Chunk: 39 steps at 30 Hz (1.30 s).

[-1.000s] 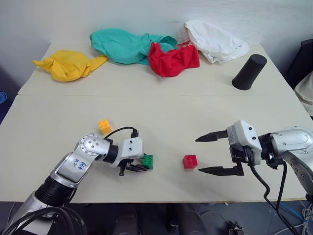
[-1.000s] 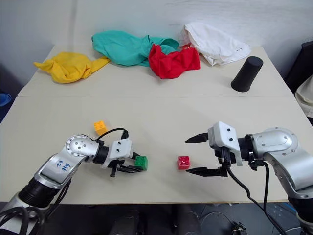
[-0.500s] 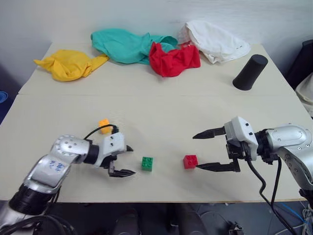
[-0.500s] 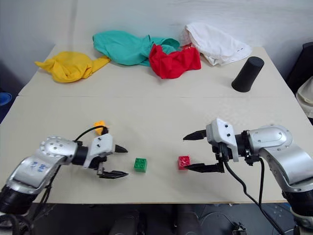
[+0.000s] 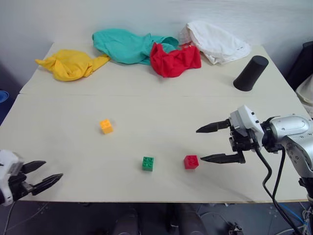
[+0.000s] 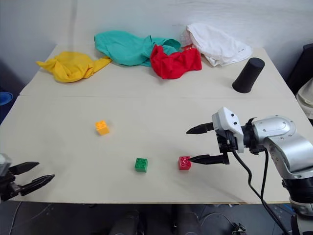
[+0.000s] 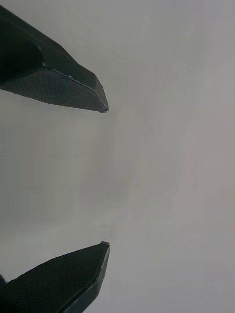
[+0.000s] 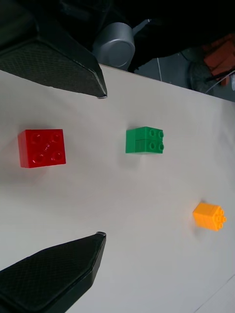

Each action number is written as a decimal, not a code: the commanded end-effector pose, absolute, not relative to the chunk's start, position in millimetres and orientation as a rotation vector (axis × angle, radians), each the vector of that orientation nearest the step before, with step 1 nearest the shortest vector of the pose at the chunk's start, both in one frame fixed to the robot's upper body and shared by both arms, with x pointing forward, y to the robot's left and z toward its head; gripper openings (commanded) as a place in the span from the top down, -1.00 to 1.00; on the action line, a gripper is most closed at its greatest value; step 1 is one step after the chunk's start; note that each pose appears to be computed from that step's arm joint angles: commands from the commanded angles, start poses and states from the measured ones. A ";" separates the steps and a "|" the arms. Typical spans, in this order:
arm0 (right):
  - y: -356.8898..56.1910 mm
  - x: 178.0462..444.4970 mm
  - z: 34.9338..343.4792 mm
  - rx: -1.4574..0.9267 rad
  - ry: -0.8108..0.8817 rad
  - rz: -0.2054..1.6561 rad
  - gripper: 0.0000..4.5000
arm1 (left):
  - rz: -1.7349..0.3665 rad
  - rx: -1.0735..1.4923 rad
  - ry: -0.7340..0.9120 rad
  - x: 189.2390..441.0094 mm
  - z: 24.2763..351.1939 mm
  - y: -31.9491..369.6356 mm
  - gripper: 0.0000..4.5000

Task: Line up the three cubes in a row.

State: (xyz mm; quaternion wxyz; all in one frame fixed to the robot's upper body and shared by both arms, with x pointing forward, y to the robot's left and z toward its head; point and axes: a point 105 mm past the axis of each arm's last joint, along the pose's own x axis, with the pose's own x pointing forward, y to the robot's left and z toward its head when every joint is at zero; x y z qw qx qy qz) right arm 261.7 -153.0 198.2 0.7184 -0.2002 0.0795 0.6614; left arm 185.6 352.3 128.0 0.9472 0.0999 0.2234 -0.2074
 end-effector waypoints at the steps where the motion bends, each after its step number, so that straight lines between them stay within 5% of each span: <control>1: -160.2 260.5 209.6 -0.475 0.149 1.447 -1.00 | -0.455 0.260 0.400 197.0 141.6 344.6 -0.98; 14: -160.0 262.0 208.8 -0.500 0.113 1.381 -1.00 | -0.798 0.429 0.307 323.9 167.4 280.7 -0.98; 29: -162.9 254.9 201.0 -0.520 0.102 1.276 -1.00 | -0.952 0.450 0.378 373.8 144.5 239.0 -0.98; 32: -161.1 253.6 200.2 -0.513 0.100 1.273 -1.00 | -0.968 0.453 0.378 376.2 143.2 234.3 -0.71; 39: -159.4 253.1 199.3 -0.512 0.098 1.270 -1.00 | -0.985 0.505 0.407 370.2 138.4 241.9 0.25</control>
